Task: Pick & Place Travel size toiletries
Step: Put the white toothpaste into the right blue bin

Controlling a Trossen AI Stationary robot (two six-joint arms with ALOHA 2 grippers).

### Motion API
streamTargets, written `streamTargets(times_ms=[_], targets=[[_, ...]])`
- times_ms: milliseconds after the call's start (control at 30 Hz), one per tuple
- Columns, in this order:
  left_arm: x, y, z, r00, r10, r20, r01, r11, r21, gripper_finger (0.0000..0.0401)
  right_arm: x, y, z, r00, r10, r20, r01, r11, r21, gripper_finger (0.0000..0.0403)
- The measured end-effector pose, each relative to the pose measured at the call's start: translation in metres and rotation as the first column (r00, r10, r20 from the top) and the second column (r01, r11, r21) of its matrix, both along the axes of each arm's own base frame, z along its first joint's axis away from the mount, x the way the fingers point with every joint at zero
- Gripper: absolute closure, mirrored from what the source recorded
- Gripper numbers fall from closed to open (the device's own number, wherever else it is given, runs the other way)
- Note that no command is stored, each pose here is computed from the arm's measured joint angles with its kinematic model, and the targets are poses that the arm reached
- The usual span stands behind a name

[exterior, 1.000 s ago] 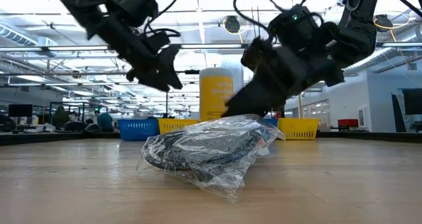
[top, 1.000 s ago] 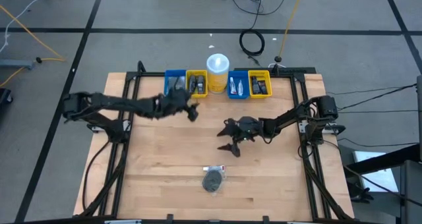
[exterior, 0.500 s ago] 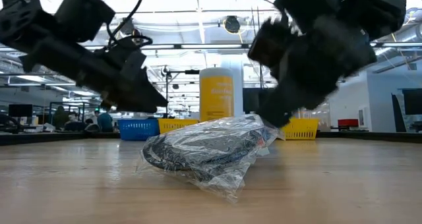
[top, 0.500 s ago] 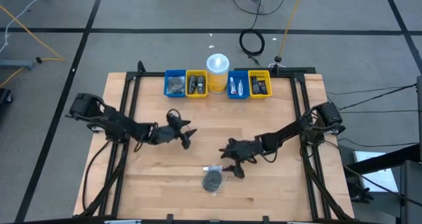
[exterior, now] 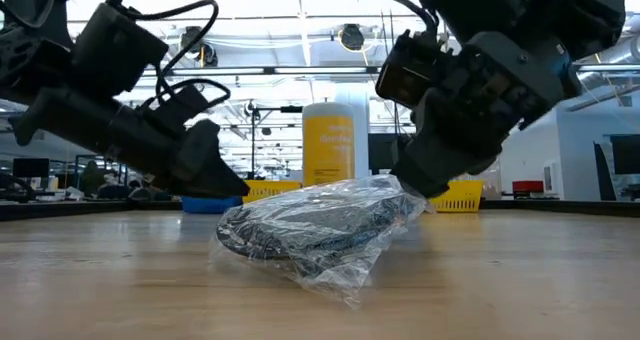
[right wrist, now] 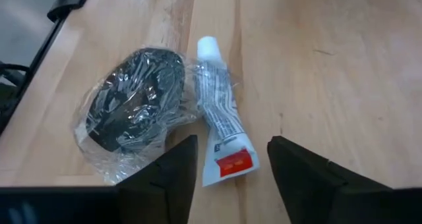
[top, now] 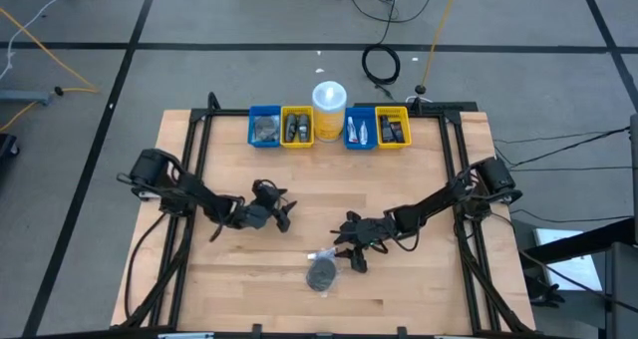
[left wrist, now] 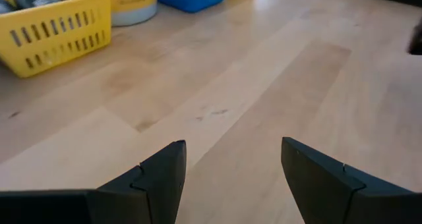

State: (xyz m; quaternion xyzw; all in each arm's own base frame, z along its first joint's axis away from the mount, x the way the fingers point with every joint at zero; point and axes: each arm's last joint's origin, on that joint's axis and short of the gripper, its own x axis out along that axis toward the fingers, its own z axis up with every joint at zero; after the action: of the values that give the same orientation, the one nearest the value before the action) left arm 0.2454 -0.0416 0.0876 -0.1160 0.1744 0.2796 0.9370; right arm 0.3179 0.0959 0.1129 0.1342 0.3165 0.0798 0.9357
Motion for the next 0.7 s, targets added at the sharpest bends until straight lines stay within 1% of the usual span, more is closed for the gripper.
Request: streamTargets(times_ms=[167, 267, 367, 467, 567, 633, 700], targets=[[-0.001, 0.001, -0.007, 1.0, 0.023, -0.02, -0.023, 1.0, 0.004, 0.016, 0.001, 0.0, -0.002, 1.0, 0.004, 0.009, -0.004, 1.0, -0.001, 0.0243], [-0.001, 0.001, -0.007, 0.999, 0.024, -0.02, -0.024, 1.0, 0.005, 0.016, 0.001, -0.001, -0.006, 1.0, 0.019, 0.0, -0.019, 0.999, -0.026, 0.0262], [-0.001, 0.001, -0.007, 0.999, 0.026, -0.022, -0.026, 1.0, 0.01, 0.016, 0.003, 0.0, -0.004, 0.999, 0.047, 0.025, -0.046, 0.999, -0.022, 0.0294], [-0.001, 0.001, -0.007, 0.999, 0.027, -0.023, -0.027, 1.0, 0.01, 0.016, 0.004, -0.001, -0.014, 0.998, 0.067, 0.004, -0.067, 0.998, -0.008, 0.0332], [-0.001, 0.002, -0.008, 0.999, 0.029, -0.025, -0.028, 1.0, 0.011, 0.016, 0.006, 0.0, -0.016, 0.994, 0.104, 0.032, -0.105, 0.994, 0.012, 0.0366], [-0.001, 0.002, -0.008, 0.999, 0.029, -0.028, -0.028, 1.0, 0.012, 0.016, 0.006, 0.001, -0.021, 0.992, 0.125, 0.028, -0.125, 0.992, 0.003, 0.0386], [-0.001, 0.002, -0.008, 0.999, 0.029, -0.034, -0.029, 0.999, 0.014, 0.016, 0.007, 0.001, -0.021, 0.992, 0.121, 0.03, -0.121, 0.993, -0.002, 0.0396]])
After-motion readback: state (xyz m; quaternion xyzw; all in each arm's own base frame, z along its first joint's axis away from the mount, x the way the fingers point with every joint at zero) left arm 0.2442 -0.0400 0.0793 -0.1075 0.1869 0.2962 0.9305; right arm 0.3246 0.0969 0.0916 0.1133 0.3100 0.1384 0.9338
